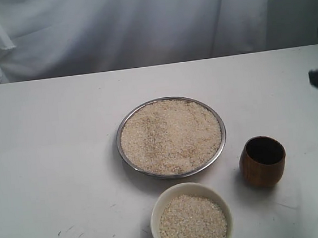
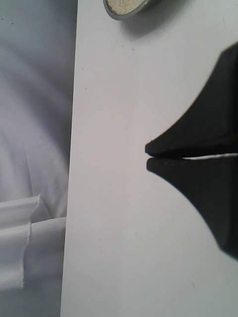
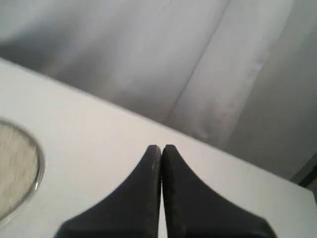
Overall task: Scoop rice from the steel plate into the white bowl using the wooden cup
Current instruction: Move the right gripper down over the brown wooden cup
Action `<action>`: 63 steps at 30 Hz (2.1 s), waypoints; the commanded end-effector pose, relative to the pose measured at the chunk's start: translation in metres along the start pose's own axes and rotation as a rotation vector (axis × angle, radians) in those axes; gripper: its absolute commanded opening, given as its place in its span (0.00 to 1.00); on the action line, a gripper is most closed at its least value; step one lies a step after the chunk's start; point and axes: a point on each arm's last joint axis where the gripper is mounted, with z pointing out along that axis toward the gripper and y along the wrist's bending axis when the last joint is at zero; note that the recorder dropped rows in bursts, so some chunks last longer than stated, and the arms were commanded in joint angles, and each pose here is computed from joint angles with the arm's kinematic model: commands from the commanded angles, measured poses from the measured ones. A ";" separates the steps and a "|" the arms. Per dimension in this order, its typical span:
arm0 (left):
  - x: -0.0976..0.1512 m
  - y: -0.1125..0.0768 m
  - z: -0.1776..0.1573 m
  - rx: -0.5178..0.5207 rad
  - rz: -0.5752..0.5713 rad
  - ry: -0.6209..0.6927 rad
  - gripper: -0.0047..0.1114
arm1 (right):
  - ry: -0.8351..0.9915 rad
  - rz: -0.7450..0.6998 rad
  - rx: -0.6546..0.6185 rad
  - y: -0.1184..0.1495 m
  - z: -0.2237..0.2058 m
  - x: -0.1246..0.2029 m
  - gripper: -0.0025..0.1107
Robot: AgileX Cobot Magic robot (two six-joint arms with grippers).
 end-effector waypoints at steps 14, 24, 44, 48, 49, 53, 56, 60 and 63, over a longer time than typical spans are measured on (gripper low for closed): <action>0.001 0.000 0.000 0.002 0.001 -0.006 0.04 | 0.392 0.001 -0.061 0.030 -0.016 0.049 0.02; 0.001 0.000 0.000 0.002 0.001 -0.006 0.04 | 0.086 0.574 -0.178 0.058 -0.009 0.001 0.02; 0.001 0.000 0.000 0.002 0.001 -0.006 0.04 | 0.562 -0.043 -0.255 0.065 -0.013 -0.002 0.02; 0.001 0.000 0.000 0.002 0.001 -0.006 0.04 | 0.633 0.011 -0.360 0.067 -0.017 -0.037 0.02; 0.001 0.000 0.000 0.002 0.001 -0.006 0.04 | 0.596 0.051 -0.357 0.067 -0.015 -0.043 0.02; 0.001 0.000 0.000 0.002 0.001 -0.006 0.04 | 0.585 0.080 -0.345 0.067 -0.015 -0.045 0.02; 0.001 0.000 0.000 0.002 0.001 -0.006 0.04 | 0.620 0.105 -0.349 0.069 -0.013 -0.042 0.02; 0.001 0.000 0.000 0.002 0.001 -0.006 0.04 | 0.699 0.077 -0.354 0.072 0.001 -0.026 0.02; 0.001 0.000 0.000 0.002 0.001 -0.006 0.04 | 0.743 0.051 -0.388 0.078 0.013 -0.016 0.05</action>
